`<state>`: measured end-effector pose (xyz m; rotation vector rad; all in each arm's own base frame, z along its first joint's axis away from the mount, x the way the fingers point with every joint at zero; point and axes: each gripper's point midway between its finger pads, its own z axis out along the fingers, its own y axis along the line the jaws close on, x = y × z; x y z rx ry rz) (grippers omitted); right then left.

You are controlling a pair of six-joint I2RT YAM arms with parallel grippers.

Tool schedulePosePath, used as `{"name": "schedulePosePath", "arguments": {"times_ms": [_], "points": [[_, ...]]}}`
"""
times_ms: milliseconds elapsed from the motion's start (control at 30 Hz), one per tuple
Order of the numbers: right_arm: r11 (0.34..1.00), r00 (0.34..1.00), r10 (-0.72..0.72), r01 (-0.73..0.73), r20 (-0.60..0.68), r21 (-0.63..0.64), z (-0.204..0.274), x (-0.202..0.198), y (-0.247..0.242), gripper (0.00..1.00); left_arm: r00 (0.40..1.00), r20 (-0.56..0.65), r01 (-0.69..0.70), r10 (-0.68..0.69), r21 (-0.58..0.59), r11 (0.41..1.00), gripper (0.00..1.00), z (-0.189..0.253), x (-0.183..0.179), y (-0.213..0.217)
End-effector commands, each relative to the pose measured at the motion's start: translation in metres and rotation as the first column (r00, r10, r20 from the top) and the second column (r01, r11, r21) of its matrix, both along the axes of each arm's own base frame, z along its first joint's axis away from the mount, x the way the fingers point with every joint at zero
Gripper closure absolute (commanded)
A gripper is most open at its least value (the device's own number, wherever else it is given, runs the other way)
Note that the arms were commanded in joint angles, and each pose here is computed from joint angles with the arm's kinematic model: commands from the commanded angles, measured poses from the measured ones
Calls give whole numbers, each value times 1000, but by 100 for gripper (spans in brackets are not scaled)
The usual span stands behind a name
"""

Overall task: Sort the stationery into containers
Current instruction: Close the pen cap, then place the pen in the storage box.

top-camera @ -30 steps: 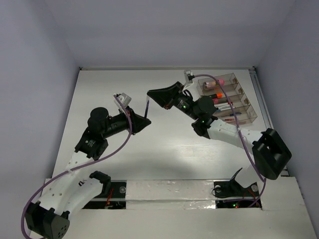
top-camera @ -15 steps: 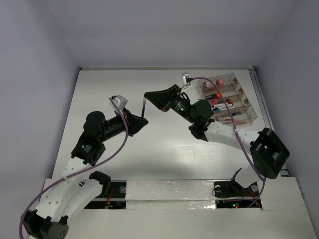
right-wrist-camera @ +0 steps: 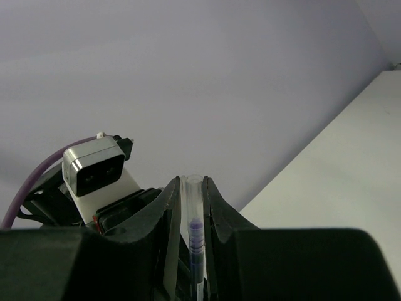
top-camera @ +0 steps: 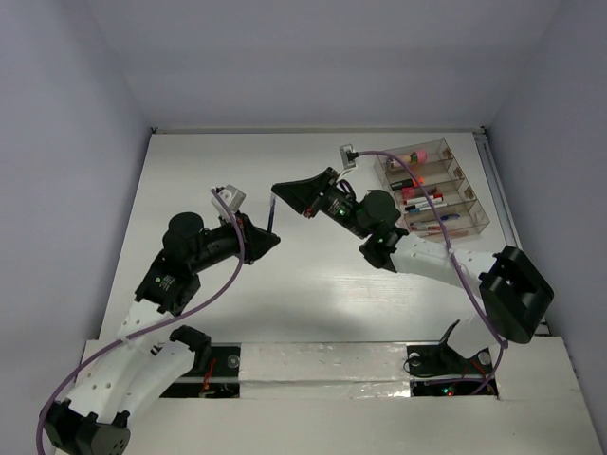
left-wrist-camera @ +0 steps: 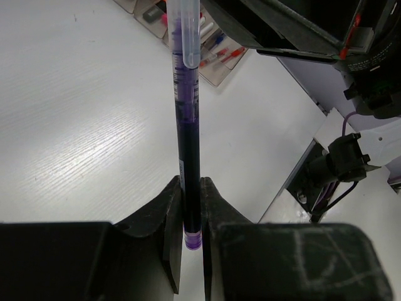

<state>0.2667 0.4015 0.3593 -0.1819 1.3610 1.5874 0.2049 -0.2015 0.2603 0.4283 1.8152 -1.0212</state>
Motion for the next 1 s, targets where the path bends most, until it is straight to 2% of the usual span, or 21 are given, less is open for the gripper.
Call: {"name": "schedulePosePath", "arguments": {"times_ms": [0,233,733,967], "points": [[965,982,155,-173,-106,-198,-66,-36,26,100,976,213,-32,49,-81,996,100,54,13,2],[933,958,231,-267,-168,-241,-92,-58,29,100,973,219,-54,73,-89,995,100,60,18,5],[873,920,276,-361,-280,-326,-159,-106,29,100,960,243,-116,143,-123,986,100,98,40,9],[882,920,267,-353,-287,-312,-161,-111,20,100,957,258,-98,135,-151,984,100,114,42,5]]}}
